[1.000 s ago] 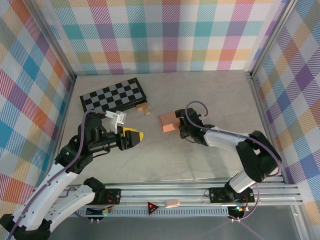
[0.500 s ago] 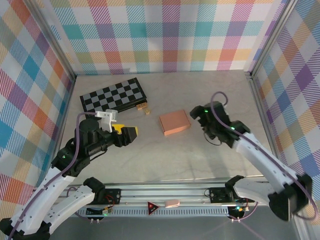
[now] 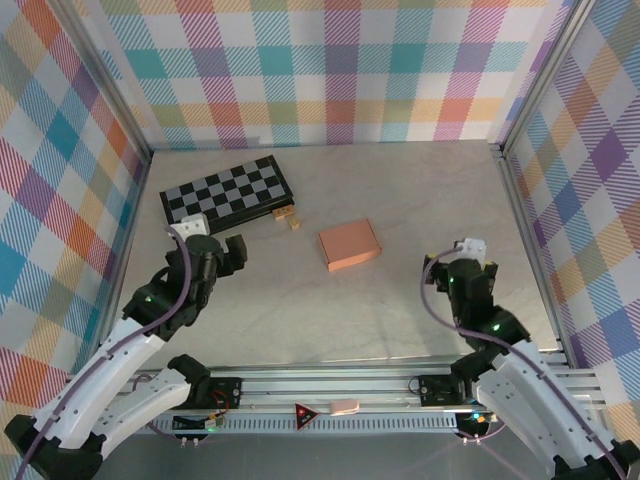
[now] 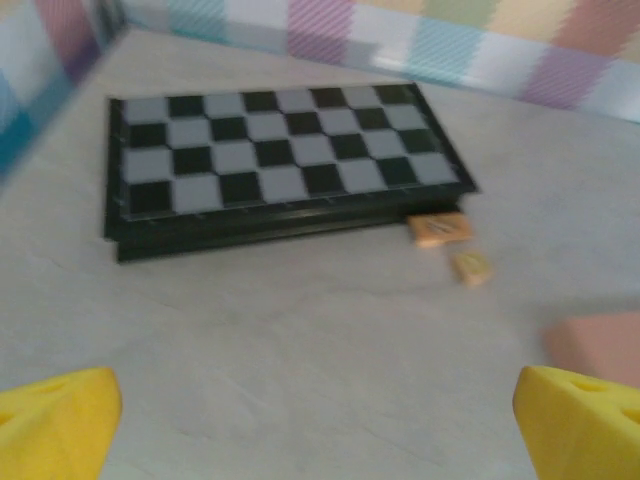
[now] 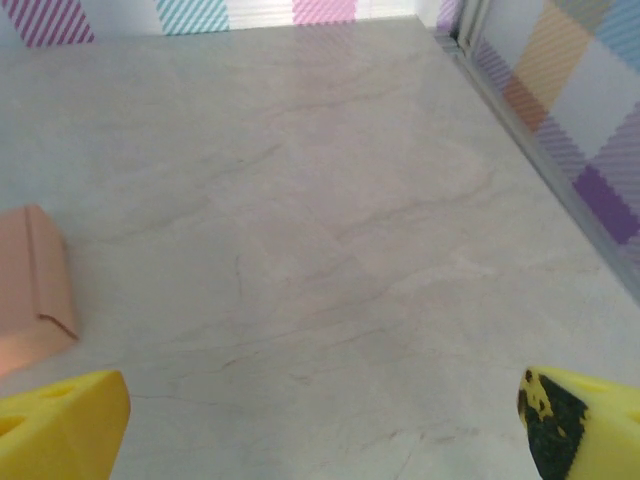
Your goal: Fold the paper box
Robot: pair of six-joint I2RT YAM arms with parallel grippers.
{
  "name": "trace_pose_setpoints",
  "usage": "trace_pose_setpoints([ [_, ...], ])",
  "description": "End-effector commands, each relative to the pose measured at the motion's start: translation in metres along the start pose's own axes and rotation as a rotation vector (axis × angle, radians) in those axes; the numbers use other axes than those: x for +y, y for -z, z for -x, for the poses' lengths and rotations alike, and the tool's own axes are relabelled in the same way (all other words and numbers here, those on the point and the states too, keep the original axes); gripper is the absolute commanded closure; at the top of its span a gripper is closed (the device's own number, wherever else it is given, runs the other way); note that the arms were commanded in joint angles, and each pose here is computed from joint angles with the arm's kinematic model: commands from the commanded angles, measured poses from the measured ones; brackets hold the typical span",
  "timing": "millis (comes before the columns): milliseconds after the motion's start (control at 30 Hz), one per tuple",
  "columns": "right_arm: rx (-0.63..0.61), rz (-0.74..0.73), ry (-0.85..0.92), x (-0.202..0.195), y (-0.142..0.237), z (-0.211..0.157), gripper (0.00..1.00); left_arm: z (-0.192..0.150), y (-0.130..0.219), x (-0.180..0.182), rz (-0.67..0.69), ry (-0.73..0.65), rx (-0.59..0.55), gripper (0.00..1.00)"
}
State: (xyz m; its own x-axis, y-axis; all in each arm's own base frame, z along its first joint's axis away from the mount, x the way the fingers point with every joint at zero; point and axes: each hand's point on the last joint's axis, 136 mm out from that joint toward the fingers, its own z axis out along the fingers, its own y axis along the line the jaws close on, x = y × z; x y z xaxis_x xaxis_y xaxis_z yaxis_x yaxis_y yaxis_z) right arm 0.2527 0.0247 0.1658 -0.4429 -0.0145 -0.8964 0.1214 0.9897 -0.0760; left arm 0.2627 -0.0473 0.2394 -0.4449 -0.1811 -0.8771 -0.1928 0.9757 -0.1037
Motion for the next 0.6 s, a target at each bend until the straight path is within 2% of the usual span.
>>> trace_pose_setpoints([
  [0,-0.202,0.05,0.09,0.014,-0.012,0.027,0.01,0.001,-0.014,0.019,0.106,-0.142,-0.115,0.0],
  [167,-0.135,0.097,0.063,0.023,-0.042,-0.001,0.01,-0.03,-0.054,0.023,0.069,-0.149,-0.123,0.0],
  [300,-0.123,0.144,0.031,0.027,-0.065,-0.01,0.01,-0.056,-0.094,0.03,0.037,-0.151,0.009,0.0],
  [367,-0.134,0.172,0.016,0.03,-0.074,-0.008,0.01,-0.066,-0.112,0.029,-0.001,-0.126,0.04,0.0],
  [567,-0.187,0.238,-0.006,0.038,-0.104,0.01,0.01,-0.068,-0.153,0.033,-0.047,-0.065,0.007,0.0],
])
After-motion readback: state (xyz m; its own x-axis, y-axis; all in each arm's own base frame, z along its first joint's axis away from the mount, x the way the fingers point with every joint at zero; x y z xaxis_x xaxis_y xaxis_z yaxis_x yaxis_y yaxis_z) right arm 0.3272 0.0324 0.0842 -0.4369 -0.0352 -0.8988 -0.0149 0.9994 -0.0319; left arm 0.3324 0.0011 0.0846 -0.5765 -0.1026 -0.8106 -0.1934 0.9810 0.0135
